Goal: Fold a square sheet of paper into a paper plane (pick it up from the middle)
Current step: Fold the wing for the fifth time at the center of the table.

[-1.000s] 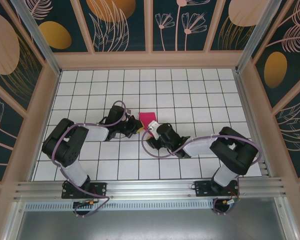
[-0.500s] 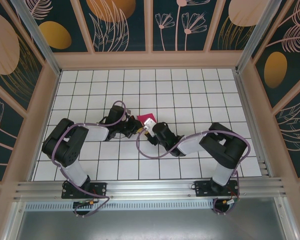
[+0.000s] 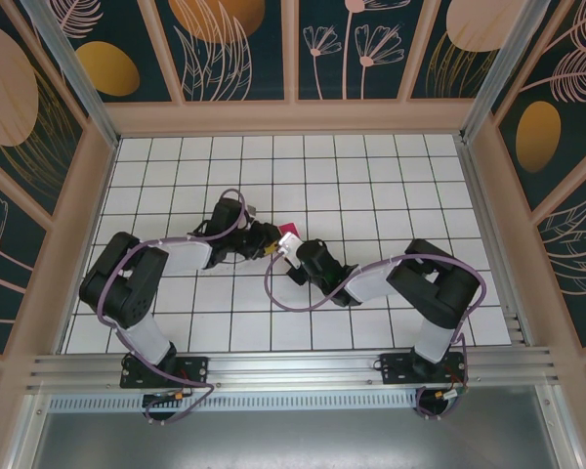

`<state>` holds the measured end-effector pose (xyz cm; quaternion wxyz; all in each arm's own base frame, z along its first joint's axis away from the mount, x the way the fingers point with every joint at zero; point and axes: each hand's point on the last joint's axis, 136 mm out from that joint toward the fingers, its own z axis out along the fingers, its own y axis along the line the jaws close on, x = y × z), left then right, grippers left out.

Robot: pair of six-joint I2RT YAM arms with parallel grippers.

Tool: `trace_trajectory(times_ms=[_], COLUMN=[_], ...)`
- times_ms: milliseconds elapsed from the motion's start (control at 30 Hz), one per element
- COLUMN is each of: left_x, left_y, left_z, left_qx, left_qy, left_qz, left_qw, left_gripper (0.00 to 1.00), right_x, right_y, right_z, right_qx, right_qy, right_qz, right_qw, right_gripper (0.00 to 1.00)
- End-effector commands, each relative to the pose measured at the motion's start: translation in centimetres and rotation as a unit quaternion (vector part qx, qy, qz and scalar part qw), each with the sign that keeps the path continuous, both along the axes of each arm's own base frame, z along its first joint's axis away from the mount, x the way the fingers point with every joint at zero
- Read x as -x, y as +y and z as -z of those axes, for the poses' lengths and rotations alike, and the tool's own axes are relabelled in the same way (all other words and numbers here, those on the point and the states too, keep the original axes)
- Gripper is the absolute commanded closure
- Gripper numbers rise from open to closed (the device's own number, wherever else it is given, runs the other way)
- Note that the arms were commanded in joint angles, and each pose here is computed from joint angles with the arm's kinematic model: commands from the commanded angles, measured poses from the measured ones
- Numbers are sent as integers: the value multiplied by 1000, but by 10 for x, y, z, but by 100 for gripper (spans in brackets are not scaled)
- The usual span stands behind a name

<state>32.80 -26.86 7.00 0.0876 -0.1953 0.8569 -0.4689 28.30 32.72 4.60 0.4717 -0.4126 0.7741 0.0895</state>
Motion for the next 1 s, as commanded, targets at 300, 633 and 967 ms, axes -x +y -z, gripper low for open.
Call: trace_trajectory(times_ms=[300,633,967], left_x=[-48,-26,4], left_y=[62,62,38], left_z=[-50,-45,-27], left_qx=[-44,-18,4], left_qy=[-94,-136,-146], left_qz=[-75,-57,0], left_qw=[992,989,989], left_gripper=[47,43,47], right_x=[7,-6,-16], right_y=[9,0,-10], right_z=[-17,-31,-32], right_qx=[-124,-256,-318], right_qy=[90,208,272], right_qz=[-22,19,64], right_qw=[988,944,906], right_gripper=[100,100,100])
